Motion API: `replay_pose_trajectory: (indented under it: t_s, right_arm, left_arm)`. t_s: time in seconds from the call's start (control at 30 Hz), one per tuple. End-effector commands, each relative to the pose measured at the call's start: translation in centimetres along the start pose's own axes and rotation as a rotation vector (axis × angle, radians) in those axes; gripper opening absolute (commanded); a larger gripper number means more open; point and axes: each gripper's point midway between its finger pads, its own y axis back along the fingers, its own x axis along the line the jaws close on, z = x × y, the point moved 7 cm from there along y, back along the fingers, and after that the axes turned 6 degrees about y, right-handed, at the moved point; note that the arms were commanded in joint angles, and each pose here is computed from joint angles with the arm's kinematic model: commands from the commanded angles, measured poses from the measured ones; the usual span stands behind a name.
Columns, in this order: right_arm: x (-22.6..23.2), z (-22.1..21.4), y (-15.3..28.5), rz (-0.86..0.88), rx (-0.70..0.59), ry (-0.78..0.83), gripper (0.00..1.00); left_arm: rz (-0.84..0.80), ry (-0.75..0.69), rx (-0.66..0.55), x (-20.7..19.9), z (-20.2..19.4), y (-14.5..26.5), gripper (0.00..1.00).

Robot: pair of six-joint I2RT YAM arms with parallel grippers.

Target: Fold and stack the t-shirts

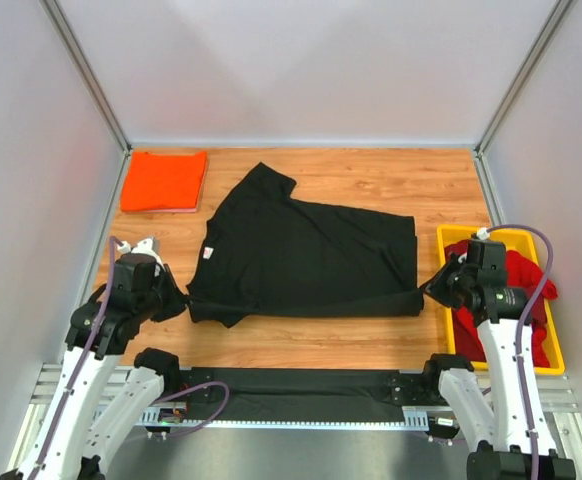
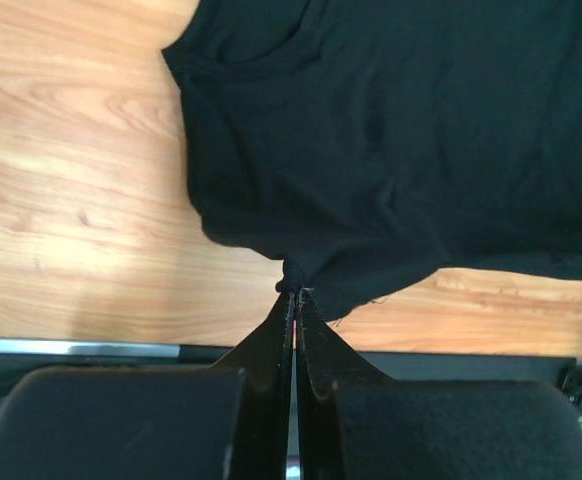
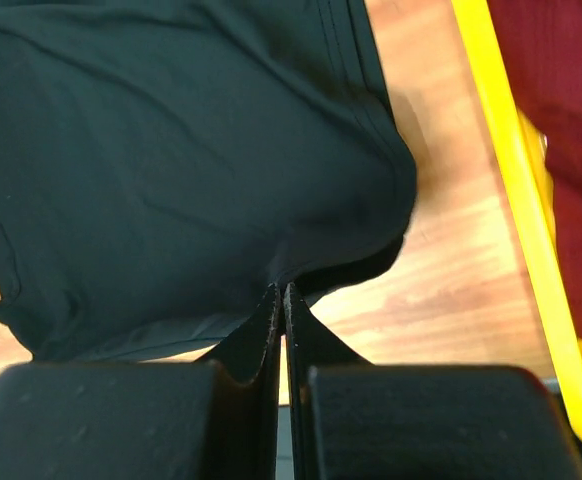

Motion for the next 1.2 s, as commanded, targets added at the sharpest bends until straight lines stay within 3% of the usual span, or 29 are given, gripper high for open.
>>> replay_pose_trajectory:
  t_s: [0.0, 0.2, 0.4, 0.63, 1.07, 1.17]
  right_arm:
    - [-0.3, -0.6, -0.4, -0.007, -0.006, -0.038, 0.00]
    - [-0.6, -0.6, -0.5, -0.039, -0.027, -0.081, 0.00]
    - [-1.0, -0.5, -2.6, -0.074, -0.022, -0.154, 0.00]
    - [-1.4, 1.0, -4.1, -0.130, -0.102, -0.201, 0.00]
    - [-2.2, 3.0, -6.6, -0.230, -0.129, -0.166, 0.00]
    - [-2.3, 3.0, -7.3, -0.240, -0.111, -0.161, 0.00]
  left_arm:
    - [-0.039, 0.020, 0.079, -0.6, -0.8, -0.7, 0.00]
    - [0.003, 0.024, 0.093, -0.9, -0.1, -1.9, 0.00]
    - [0.063, 0.010, 0.136, -2.1, 1.6, -5.2, 0.00]
    - [0.095, -0.006, 0.155, -4.5, 4.5, -8.8, 0.00]
    - [0.245, -0.085, 0.185, -6.2, 8.4, -14.6, 0.00]
    - [0.193, -0.145, 0.192, -7.2, 9.2, -15.6, 0.00]
